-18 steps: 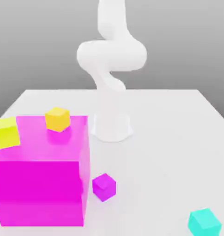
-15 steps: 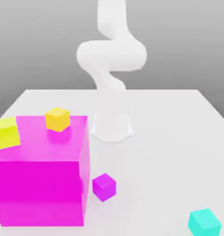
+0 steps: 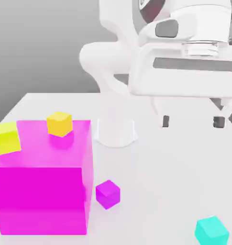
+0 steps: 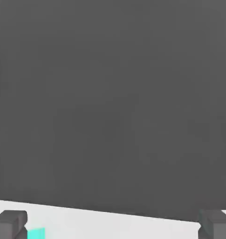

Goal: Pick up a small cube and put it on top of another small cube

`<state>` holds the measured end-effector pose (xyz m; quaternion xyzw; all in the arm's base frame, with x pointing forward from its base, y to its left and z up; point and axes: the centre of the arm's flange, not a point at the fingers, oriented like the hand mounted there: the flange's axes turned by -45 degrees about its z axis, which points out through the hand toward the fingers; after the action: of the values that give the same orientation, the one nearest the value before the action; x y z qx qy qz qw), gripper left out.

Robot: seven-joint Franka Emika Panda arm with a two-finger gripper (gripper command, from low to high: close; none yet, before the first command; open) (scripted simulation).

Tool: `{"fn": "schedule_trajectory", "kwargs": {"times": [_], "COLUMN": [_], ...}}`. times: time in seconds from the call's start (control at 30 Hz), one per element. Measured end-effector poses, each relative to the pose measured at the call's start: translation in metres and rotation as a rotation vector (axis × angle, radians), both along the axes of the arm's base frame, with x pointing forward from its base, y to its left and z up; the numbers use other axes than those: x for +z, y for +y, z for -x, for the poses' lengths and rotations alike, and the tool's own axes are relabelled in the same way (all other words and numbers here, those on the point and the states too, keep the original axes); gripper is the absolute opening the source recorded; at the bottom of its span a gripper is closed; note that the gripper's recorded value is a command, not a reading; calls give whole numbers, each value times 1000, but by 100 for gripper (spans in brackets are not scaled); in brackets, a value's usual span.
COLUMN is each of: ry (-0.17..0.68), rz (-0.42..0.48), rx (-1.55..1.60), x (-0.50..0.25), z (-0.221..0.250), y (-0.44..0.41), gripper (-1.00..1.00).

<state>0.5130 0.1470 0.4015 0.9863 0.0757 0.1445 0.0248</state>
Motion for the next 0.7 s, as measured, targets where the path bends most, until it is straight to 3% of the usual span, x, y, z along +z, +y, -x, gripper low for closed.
{"fn": "schedule_trajectory", "kwargs": {"times": [0.37, 0.5, 0.53, 0.7], "ry": [271, 292, 293, 292], "rz": [-10, -14, -13, -14], "rx": [92, 98, 99, 99], "x": [-189, -249, -262, -262], "z": [25, 29, 30, 30], "y": [77, 83, 83, 83], "gripper": [0, 0, -100, -100]}}
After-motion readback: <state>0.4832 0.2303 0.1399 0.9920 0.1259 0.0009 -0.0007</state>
